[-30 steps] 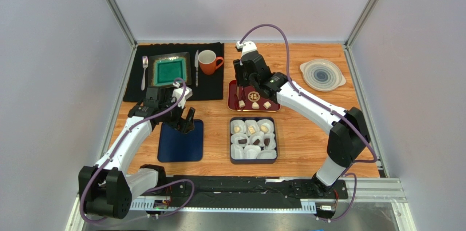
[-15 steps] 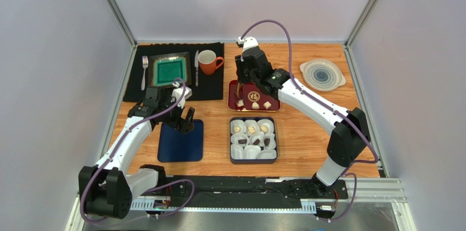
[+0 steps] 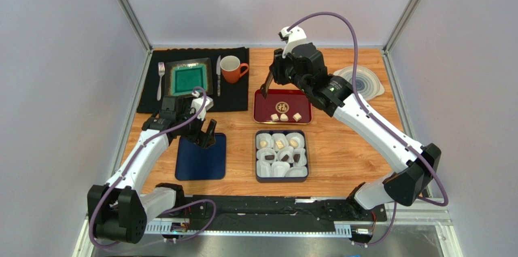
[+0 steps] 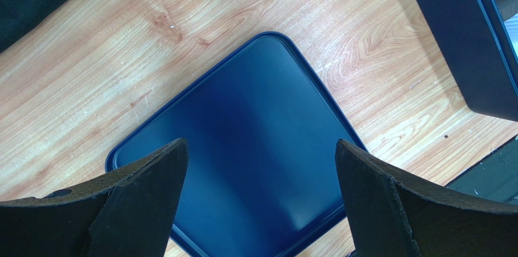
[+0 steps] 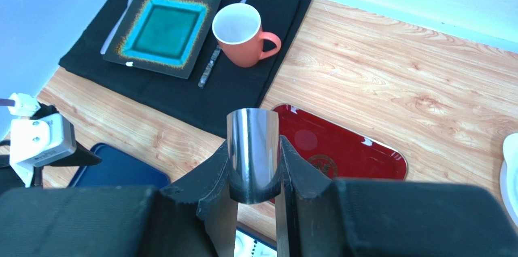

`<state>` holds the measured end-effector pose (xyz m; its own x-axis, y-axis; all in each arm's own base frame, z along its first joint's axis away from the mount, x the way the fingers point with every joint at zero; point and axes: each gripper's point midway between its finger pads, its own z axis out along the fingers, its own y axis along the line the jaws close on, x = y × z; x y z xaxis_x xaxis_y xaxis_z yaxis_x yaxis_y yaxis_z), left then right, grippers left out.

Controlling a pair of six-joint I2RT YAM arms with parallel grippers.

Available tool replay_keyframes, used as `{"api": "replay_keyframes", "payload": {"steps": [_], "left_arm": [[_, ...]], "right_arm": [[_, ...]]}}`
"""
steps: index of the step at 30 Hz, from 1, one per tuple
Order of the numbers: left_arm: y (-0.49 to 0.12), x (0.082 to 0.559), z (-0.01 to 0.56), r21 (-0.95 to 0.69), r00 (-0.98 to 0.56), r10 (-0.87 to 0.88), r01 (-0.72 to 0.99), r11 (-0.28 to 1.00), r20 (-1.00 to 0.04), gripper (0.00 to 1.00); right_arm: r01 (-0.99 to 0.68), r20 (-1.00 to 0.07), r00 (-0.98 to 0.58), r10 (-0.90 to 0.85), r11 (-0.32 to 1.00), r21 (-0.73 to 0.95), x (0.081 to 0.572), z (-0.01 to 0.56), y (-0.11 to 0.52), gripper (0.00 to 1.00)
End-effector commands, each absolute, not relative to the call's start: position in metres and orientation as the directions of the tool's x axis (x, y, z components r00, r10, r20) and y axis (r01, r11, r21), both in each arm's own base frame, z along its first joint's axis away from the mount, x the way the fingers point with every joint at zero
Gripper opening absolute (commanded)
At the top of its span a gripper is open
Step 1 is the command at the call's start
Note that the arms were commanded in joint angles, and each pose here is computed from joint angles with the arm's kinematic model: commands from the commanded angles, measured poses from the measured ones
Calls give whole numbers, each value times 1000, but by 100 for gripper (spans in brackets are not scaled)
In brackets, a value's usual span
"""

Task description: Pack the chocolate

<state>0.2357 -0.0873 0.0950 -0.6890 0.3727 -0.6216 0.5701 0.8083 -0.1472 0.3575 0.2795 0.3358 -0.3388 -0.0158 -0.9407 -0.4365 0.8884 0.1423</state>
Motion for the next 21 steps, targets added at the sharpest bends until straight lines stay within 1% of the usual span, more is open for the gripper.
{"api": "replay_keyframes", "payload": {"steps": [1, 8, 11, 14, 15, 21], "left_arm": [[-88, 244, 108, -130, -658, 372, 583, 802, -655, 99], [-87, 244, 109, -120, -655, 378, 583, 803, -655, 99], [-87, 244, 107, -120, -656, 379, 584, 803, -653, 99], [-87, 245, 107, -120, -655, 378, 583, 803, -655, 99], [-87, 245, 107, -119, -654, 379, 584, 803, -655, 99], [-86, 246, 108, -115, -652, 381, 585, 803, -656, 99]], "right_arm": [[-408, -919, -386, -77, 908, 95, 360, 309, 273, 11], [-378, -897, -433, -94, 922, 86, 368, 274, 273, 12], [-366, -887, -452, -98, 927, 84, 370, 261, 272, 14], [-359, -881, -464, -95, 929, 89, 370, 253, 273, 23], [-357, -881, -464, -96, 930, 87, 370, 251, 273, 28], [-338, -881, -465, -90, 938, 82, 373, 247, 270, 34]]}}
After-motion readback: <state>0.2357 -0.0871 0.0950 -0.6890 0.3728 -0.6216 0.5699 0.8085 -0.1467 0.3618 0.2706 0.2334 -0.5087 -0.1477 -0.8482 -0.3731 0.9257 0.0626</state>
